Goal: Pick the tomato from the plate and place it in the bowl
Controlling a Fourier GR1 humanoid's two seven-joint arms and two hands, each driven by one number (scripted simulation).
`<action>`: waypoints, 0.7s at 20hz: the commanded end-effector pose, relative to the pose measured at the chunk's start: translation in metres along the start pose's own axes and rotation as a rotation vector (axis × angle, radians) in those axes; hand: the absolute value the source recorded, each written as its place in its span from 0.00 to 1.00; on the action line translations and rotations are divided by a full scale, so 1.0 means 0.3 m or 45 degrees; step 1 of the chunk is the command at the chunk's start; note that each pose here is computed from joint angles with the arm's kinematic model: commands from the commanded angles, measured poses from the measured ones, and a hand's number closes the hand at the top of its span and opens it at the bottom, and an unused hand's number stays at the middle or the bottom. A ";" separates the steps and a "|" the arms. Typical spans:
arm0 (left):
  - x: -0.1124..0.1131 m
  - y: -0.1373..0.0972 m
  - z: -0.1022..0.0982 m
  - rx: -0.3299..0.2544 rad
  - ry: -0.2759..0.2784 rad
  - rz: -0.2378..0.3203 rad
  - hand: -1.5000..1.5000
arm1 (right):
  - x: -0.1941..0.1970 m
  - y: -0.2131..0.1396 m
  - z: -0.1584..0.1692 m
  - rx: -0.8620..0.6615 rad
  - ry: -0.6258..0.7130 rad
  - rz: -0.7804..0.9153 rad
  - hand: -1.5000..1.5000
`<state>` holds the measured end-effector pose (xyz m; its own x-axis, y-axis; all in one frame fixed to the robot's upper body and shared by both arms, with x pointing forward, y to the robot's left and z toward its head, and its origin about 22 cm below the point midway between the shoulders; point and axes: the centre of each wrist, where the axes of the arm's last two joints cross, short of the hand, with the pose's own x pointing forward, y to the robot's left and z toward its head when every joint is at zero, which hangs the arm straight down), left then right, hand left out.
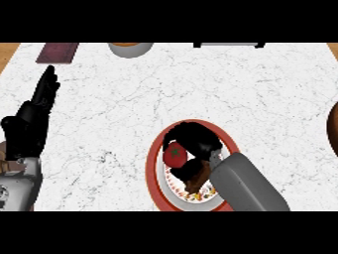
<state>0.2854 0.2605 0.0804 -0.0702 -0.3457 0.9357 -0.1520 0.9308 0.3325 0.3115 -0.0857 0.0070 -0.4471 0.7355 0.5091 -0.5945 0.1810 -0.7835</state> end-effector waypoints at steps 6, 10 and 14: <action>0.030 0.034 -0.006 -0.008 -0.007 0.000 0.50 | 0.048 0.073 0.050 -0.025 -0.080 -0.022 1.00; -0.037 -0.002 0.009 0.006 0.017 0.002 0.50 | 0.037 0.047 0.048 -0.224 0.315 -0.127 1.00; 0.009 -0.009 -0.023 0.014 0.005 0.013 0.50 | 0.044 0.033 0.057 -0.424 0.692 -0.205 1.00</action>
<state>0.2874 0.2656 0.0813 -0.0650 -0.3477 0.9353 -0.1599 0.9288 0.3342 0.2933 -0.0865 0.0095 -0.1373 0.8650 0.4826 -0.4488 0.3800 -0.8088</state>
